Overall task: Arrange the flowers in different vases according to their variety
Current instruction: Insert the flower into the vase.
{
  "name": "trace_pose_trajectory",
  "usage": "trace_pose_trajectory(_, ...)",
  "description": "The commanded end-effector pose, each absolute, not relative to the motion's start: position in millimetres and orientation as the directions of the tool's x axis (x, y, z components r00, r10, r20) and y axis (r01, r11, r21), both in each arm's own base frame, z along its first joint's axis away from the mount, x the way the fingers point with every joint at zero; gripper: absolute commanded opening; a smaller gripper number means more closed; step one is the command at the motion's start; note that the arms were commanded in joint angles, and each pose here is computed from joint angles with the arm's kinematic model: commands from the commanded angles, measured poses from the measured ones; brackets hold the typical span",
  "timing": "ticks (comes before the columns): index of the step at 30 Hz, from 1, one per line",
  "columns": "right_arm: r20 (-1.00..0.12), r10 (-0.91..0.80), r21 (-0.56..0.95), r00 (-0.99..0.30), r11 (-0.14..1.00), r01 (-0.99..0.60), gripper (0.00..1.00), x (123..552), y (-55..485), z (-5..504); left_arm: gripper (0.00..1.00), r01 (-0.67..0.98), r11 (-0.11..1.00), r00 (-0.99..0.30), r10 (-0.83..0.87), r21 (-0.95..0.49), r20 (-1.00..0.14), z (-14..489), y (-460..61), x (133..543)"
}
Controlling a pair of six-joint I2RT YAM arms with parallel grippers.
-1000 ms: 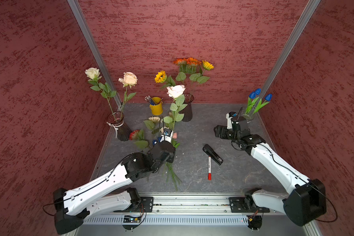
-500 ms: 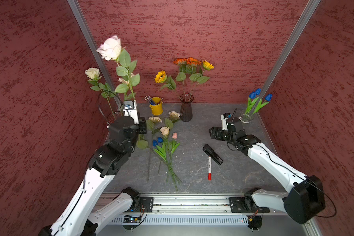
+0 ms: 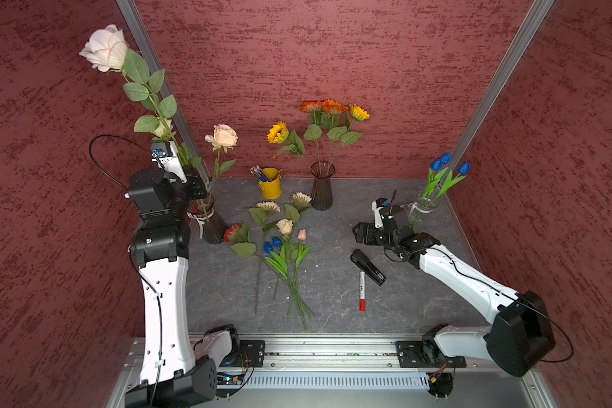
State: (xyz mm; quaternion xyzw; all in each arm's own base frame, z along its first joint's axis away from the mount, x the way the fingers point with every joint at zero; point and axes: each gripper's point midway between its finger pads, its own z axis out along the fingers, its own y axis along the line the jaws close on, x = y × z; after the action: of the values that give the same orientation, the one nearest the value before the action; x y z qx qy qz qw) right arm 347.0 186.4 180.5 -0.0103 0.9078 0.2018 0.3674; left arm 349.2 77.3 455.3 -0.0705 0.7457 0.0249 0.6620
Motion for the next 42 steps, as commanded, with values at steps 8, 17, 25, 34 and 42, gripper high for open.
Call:
trace_pose_trajectory(8,-0.675,0.131,0.383,-0.726,0.903,-0.193,0.89,353.6,200.9,193.7,0.0,-0.054,0.997,0.067,-0.053,-0.057,-0.996,475.4,102.9,374.1)
trace_pose_trajectory(17,-0.628,0.113,0.401,-0.77,0.895,-0.196,0.89,353.6,210.1,201.7,0.0,-0.115,0.993,0.085,0.029,0.019,-0.996,454.9,125.6,403.0)
trace_pose_trajectory(25,-0.606,0.095,0.401,-0.79,0.894,-0.2,0.88,355.0,215.4,217.0,0.0,-0.134,0.99,0.059,0.045,0.037,-0.997,409.3,131.1,429.4)
trace_pose_trajectory(34,-0.615,0.079,0.368,-0.784,0.909,-0.197,0.88,356.6,211.8,233.6,0.0,-0.16,0.982,0.016,0.108,0.104,-0.994,374.5,122.6,454.0)
trace_pose_trajectory(42,-0.607,0.044,0.349,-0.794,0.912,-0.216,0.88,354.2,225.0,222.1,0.43,-0.185,0.982,-0.125,-0.058,-0.034,-0.991,319.1,133.9,456.0)
